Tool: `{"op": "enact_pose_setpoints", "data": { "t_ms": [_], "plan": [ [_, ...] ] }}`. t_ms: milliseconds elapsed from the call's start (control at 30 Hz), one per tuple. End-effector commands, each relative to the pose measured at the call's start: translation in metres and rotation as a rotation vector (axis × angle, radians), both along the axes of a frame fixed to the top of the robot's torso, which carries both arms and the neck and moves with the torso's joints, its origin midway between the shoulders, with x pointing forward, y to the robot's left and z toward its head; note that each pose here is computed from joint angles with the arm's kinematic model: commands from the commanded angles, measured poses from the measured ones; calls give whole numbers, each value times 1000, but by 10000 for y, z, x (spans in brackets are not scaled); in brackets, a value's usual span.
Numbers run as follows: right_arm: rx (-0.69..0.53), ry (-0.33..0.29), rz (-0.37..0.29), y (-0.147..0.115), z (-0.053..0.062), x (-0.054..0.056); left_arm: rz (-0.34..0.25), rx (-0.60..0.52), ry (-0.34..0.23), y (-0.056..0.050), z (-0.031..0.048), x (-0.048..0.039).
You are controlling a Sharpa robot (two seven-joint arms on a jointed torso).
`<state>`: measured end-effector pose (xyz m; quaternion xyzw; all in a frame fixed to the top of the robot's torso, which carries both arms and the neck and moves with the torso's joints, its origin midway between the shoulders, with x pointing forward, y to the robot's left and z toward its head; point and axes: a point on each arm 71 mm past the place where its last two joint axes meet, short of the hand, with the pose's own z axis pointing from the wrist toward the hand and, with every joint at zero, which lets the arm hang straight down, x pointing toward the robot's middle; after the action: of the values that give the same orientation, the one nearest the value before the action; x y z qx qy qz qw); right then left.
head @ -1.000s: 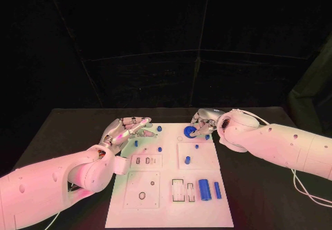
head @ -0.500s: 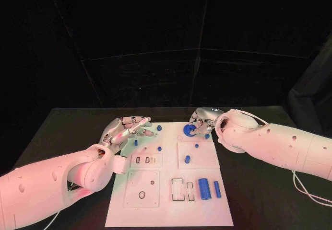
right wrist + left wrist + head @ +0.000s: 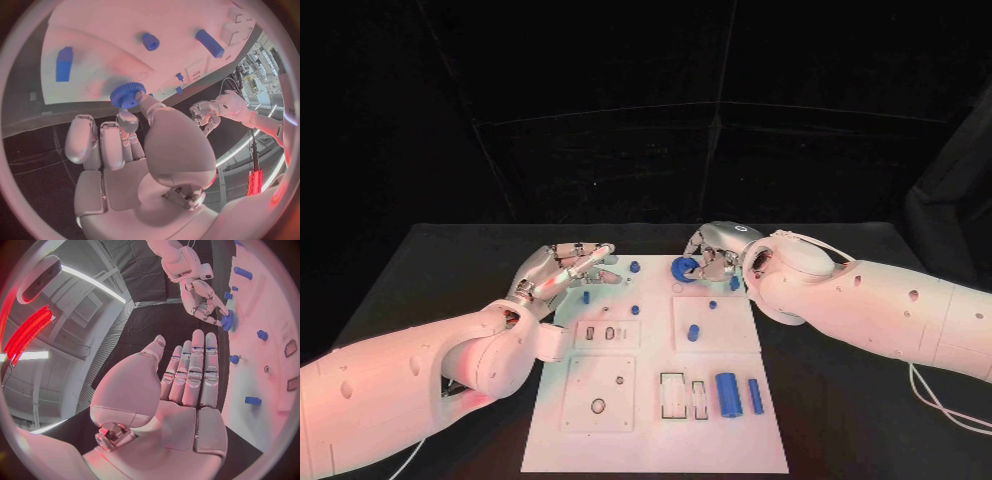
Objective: Assemble the parts on the task board
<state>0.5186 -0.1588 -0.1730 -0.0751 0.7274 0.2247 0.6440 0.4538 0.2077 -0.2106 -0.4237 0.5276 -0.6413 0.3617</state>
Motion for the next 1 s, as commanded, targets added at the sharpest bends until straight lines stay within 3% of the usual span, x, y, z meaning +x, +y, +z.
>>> {"op": "enact_pose_setpoints", "data": {
  "t_ms": [33,500,1000],
  "plan": [
    [16,-79,46,147,80,-45,-3,-18,2,29,14,3],
    [0,-114,148,776,70,-59,39,-44,14,200,37,91],
    [-83,-75,158,1030,-62,6,38,-49,11,194,62,108]
  ]
}}
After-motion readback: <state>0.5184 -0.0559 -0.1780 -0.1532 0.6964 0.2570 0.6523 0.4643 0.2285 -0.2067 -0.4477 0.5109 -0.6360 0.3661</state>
